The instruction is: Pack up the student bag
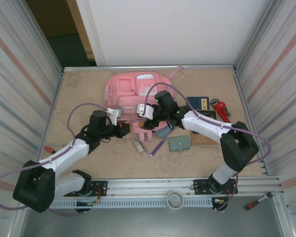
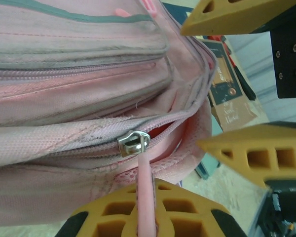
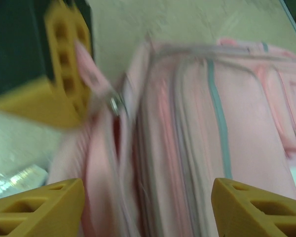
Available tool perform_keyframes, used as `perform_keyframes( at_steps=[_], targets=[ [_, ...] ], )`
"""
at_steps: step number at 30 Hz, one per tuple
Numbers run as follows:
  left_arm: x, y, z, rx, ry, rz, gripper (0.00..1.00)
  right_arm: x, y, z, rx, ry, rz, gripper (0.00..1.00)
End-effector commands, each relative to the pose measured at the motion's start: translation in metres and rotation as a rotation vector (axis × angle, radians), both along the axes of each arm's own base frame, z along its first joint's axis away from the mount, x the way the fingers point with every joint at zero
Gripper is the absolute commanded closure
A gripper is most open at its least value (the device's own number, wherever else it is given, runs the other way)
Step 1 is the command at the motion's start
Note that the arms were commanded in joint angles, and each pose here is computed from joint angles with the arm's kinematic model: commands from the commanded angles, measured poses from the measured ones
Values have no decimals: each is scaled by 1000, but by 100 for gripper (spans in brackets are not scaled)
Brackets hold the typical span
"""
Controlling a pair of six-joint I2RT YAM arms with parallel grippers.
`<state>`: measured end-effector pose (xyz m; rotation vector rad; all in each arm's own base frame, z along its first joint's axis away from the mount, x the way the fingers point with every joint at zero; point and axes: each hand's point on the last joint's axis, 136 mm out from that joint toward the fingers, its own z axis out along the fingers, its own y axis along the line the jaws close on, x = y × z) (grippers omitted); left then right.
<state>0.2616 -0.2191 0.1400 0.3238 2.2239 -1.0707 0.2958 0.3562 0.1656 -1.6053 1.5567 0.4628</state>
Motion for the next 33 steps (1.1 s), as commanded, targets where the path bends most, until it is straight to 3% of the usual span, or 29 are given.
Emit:
perform_keyframes(
  at_steps=[1,5,12,14,17,24,27,31,33],
  targets=[
    [8,-20,55,-102,-161,-72,100,-7,15,3,37,95,31,35],
    [8,-20,60,-102,-181,-75,100,-11,18,-10,26,144,31,51],
    [12,-10,65,-83,-203,-21,100,16,-16,-19,0,135,-83,79],
    [20,6,59,-60,-186,57,100,23,-29,-11,9,95,-105,89],
    [29,47,41,1,-130,227,100,32,-53,-1,23,32,-130,94],
    [33,119,-11,162,-15,525,100,54,-75,5,25,-18,-181,96],
    [35,93,8,44,-73,407,100,53,-62,5,15,-16,-173,90],
    [27,44,48,-112,-164,180,100,30,-35,8,19,-4,-115,59],
    [24,30,57,-132,-192,114,100,20,-22,13,37,-8,-85,52]
  ],
)
